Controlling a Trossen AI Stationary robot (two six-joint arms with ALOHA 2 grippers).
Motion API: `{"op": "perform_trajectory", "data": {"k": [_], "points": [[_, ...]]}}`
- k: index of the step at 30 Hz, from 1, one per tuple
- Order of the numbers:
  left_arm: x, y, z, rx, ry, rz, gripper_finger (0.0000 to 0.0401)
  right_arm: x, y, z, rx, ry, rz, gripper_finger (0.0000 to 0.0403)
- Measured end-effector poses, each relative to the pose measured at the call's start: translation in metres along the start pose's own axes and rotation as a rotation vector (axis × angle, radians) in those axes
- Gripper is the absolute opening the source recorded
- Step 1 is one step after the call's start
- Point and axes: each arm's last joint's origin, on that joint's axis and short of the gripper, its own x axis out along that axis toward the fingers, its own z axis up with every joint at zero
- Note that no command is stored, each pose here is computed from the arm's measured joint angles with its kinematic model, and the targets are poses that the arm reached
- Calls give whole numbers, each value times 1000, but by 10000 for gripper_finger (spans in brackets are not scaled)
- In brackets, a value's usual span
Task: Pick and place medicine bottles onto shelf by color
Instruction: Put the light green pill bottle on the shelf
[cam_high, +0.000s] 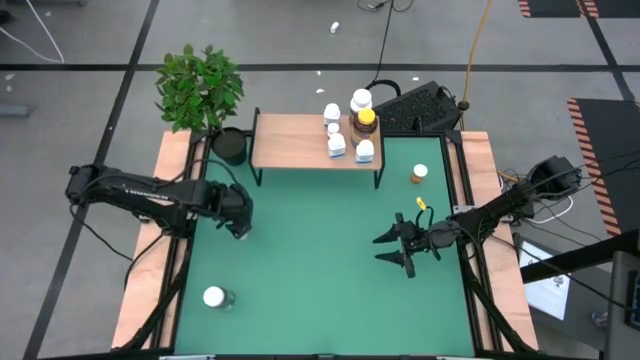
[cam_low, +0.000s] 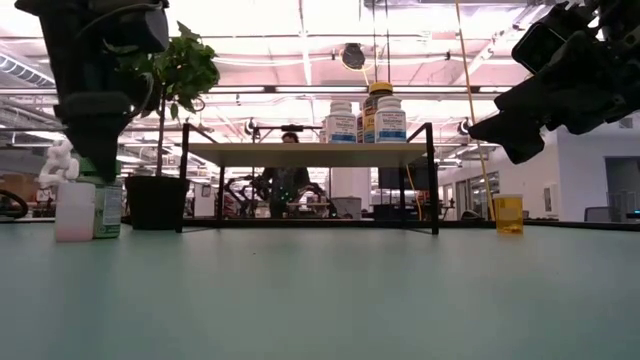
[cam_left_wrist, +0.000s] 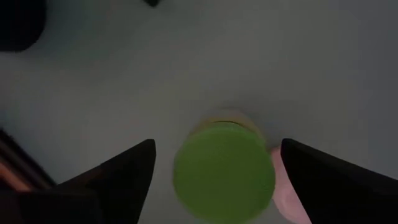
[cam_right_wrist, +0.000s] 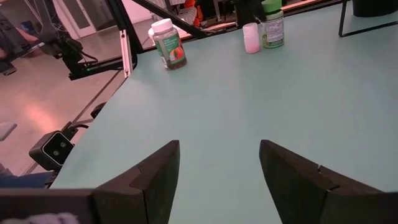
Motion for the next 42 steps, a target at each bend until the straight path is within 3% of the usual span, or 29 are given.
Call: {"op": "perform_trajectory", "data": {"k": [3, 11, 15, 20, 23, 33, 37, 42], "points": [[-4, 2, 2, -27, 23, 3, 345, 0, 0, 0, 0, 0, 0, 215], [-5, 5, -2, 111, 87, -7, 337, 0, 0, 0, -13, 2, 4, 215], [-5, 5, -2, 176, 85, -7, 319, 0, 0, 0, -28, 2, 4, 215], [-5, 5, -2, 170, 78, -8, 280, 0, 0, 0, -42, 2, 4, 215], [-5, 5, -2, 124, 77, -6, 254, 0, 0, 0, -49, 2, 4, 215], [-5, 5, -1, -244, 73, 8, 192, 0, 0, 0, -46, 2, 4, 215], [-5, 5, -1, -259, 73, 9, 203, 0, 0, 0, -43, 2, 4, 215], [-4, 5, -1, -257, 75, 11, 247, 0, 0, 0, -43, 2, 4, 215]]}}
